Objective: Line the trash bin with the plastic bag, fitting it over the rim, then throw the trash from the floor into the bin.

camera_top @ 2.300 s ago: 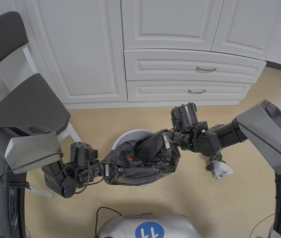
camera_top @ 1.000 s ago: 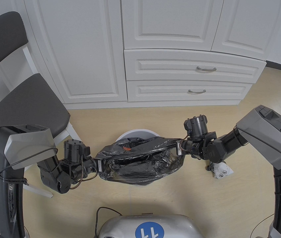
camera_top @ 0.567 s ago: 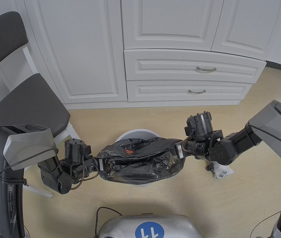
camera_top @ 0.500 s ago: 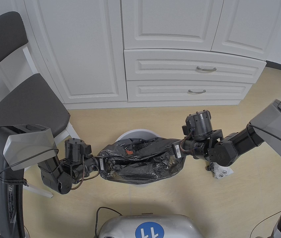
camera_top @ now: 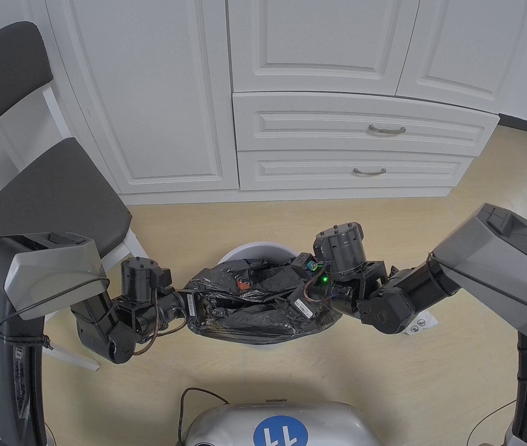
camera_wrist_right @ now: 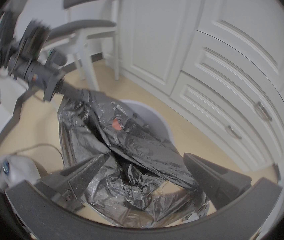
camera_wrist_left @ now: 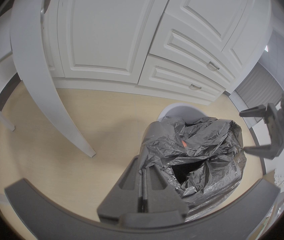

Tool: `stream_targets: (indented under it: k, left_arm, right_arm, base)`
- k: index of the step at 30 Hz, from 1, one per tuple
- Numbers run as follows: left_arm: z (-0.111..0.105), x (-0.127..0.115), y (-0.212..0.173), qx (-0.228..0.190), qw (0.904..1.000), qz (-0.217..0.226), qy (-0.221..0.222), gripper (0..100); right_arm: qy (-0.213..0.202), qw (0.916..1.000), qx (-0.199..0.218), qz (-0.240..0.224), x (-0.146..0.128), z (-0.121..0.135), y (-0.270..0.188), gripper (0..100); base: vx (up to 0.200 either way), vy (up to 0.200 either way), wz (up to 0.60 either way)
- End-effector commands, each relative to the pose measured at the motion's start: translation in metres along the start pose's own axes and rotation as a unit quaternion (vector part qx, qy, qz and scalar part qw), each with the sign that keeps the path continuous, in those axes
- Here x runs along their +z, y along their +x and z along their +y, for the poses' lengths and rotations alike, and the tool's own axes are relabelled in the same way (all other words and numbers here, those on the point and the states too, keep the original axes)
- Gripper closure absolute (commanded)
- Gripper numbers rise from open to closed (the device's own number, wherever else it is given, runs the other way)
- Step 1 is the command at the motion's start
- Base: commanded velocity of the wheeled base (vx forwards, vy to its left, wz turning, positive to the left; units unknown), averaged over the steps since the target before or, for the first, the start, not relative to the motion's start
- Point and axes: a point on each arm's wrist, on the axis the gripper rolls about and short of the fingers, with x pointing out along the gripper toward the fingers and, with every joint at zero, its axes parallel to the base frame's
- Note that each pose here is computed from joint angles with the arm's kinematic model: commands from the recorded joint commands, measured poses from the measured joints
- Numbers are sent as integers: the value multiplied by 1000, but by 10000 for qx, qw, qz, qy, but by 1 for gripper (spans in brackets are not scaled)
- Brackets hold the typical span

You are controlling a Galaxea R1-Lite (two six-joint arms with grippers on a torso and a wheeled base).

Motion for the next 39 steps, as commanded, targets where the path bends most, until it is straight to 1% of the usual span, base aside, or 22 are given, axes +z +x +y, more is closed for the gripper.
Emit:
stream_targets:
  k: [1,3,4,10,13,16,17,20,22,25,28,32,36,39]
  left_arm:
    - [0,2,0,-7,10000,-38,-23,100]
    - [0,2,0,-7,10000,-38,-23,100]
    - [-1,1,-1,-4,10000,-30,-20,100]
    - [0,1,0,-4,10000,-23,-24,100]
    - [0,1,-1,-1,10000,-15,-21,100]
    - [0,1,0,-2,10000,-15,-24,100]
    - [0,1,0,6,10000,-17,-24,100]
    - [0,0,0,6,10000,-17,-24,100]
    - [0,0,0,-2,10000,-15,-24,100]
    - [0,1,0,6,10000,-17,-24,100]
    - [0,1,0,6,10000,-17,-24,100]
    - [0,1,0,-4,10000,-30,-20,100]
    - [0,2,0,-6,10000,-69,-21,100]
    - [0,1,0,-25,9999,-120,-15,100]
  right_arm:
    - [-458,9985,258,135,-20,13,33,0]
    - [-458,9985,258,135,-20,13,33,0]
    - [-457,9985,255,129,-23,17,45,0]
    - [-442,9985,267,156,-29,23,59,0]
    - [-448,9983,324,166,-29,28,59,0]
    - [-440,9983,373,120,-25,33,54,0]
    - [-430,9983,387,32,-19,36,49,0]
    - [-427,9983,403,-56,-14,38,44,0]
    - [-441,9981,430,-29,-15,41,45,0]
    - [-457,9975,523,136,-27,48,48,0]
    - [-485,9970,565,204,-32,55,51,0]
    - [-442,9978,464,183,-34,52,65,0]
    - [-174,9995,221,138,-31,49,75,0]
    - [-75,9998,151,79,-26,47,75,0]
  base:
    - [0,0,0]
    - [0,0,0]
    - [0,0,0]
    - [0,0,0]
    - [0,0,0]
    - [0,0,0]
    - [0,0,0]
    - [0,0,0]
    - [0,0,0]
    - [0,0,0]
    - [0,0,0]
    - [0,0,0]
    - [0,0,0]
    - [0,0,0]
